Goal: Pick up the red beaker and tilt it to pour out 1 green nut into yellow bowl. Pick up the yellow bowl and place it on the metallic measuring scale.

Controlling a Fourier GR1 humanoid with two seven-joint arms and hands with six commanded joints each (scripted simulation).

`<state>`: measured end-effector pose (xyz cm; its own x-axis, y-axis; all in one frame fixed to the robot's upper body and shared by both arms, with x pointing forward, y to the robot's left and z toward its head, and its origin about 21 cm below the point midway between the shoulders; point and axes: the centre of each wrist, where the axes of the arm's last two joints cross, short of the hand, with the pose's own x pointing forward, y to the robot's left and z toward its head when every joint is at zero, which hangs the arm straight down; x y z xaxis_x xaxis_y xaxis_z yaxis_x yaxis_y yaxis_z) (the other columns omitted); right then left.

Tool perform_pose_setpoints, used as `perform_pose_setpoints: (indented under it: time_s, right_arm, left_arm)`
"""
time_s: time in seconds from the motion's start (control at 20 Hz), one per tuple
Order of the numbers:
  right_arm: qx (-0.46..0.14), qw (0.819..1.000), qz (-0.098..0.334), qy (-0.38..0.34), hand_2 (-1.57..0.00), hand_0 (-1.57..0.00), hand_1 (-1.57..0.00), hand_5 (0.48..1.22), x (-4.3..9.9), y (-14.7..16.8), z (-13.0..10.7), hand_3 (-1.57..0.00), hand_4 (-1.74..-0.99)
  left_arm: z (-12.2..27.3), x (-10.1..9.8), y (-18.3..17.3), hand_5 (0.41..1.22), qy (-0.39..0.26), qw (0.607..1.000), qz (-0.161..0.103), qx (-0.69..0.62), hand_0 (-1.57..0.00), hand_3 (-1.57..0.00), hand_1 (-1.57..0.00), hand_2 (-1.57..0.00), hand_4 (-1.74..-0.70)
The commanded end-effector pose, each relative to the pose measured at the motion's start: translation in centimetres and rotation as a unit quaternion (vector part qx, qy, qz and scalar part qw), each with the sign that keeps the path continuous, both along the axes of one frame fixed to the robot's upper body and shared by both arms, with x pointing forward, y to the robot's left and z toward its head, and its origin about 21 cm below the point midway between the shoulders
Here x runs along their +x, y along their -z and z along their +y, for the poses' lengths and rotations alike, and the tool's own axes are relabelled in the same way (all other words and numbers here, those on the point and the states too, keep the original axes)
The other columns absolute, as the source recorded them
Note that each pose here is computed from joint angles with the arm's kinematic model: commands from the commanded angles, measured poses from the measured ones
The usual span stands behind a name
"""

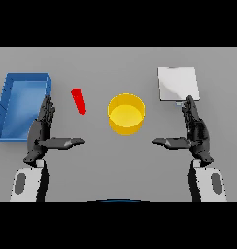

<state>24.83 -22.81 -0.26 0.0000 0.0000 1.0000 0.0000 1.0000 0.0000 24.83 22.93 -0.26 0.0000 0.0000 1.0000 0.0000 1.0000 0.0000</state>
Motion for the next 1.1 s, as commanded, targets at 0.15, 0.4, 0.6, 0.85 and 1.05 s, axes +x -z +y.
perform_pose_setpoints:
  time_s: [0.15,0.4,0.6,0.85,1.05]
  right_arm:
    - [0.001,1.0,0.0,-0.001,0.0,0.0,0.0,0.599,0.0,0.0,0.3,0.0,-1.167]
    - [-0.145,0.987,-0.063,-0.005,0.0,0.0,0.0,0.594,-1.9,-0.3,0.8,0.0,-1.162]
    - [-0.169,0.984,-0.05,-0.001,0.0,0.0,0.0,0.593,-2.8,-0.2,1.1,0.0,-1.173]
    - [-0.143,0.988,-0.064,-0.012,0.0,0.0,0.0,0.611,-2.7,-1.0,1.0,0.0,-1.224]
    - [-0.149,0.987,-0.062,-0.013,0.0,0.0,0.0,0.631,-2.5,-0.9,0.8,0.0,-1.256]
  left_arm:
    - [0.0,0.0,0.0,0.599,0.0,1.0,0.0,0.0,0.0,0.0,0.0,0.0,-1.15]
    - [0.3,-1.5,-1.1,0.599,0.028,0.997,-0.014,0.066,0.0,0.0,0.0,0.0,-1.16]
    - [0.4,-2.4,-1.6,0.602,0.04,0.995,-0.008,0.086,0.0,0.0,0.0,0.0,-1.16]
    - [-0.7,-1.3,-0.7,0.605,0.049,0.993,0.014,0.103,0.0,0.0,0.0,0.0,-1.17]
    - [-1.9,1.5,0.4,0.626,0.053,0.991,0.01,0.119,0.0,0.0,0.0,0.0,-1.22]
